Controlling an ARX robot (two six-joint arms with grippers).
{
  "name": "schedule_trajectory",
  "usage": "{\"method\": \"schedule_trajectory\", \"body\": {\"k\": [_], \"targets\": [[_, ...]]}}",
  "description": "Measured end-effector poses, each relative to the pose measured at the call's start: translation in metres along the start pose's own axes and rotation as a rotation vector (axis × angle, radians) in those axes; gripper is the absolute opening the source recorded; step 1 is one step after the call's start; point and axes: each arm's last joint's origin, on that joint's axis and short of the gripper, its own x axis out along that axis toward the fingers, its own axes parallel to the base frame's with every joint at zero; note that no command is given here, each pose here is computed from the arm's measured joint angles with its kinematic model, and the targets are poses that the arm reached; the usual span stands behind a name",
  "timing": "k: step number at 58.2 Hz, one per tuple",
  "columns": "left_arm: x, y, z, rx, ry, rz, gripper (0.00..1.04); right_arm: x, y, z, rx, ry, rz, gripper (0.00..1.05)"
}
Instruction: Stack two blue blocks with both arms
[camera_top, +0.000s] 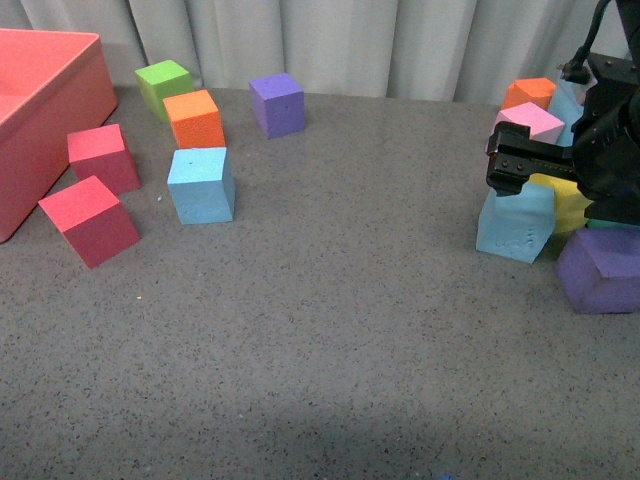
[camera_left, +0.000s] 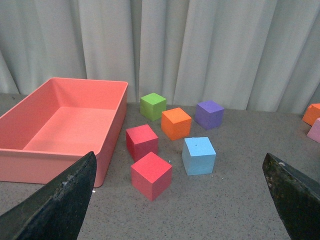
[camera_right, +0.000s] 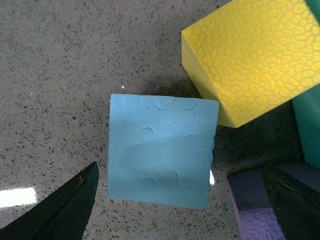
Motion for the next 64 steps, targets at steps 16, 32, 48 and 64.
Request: {"method": "schedule_trajectory", "body": {"k": [16,32,48,64], "targets": [[0.0,0.0,0.0,0.0,0.0,0.0,0.98,0.029,0.011,0.009,-0.021,0.081,-0.015,0.85],[0.0,0.0,0.0,0.0,0.0,0.0,0.98,0.037,0.019,0.011,-0.042,0.104,-0.031,0.52],[0.0,0.0,0.0,0.0,0.0,0.0,0.98,0.035,0.023,0.012,-0.046,0.096,-0.002,0.47],[0.0,0.0,0.0,0.0,0.0,0.0,0.98,0.022,0.069,0.009,-0.13,0.085,0.132,0.46]]}}
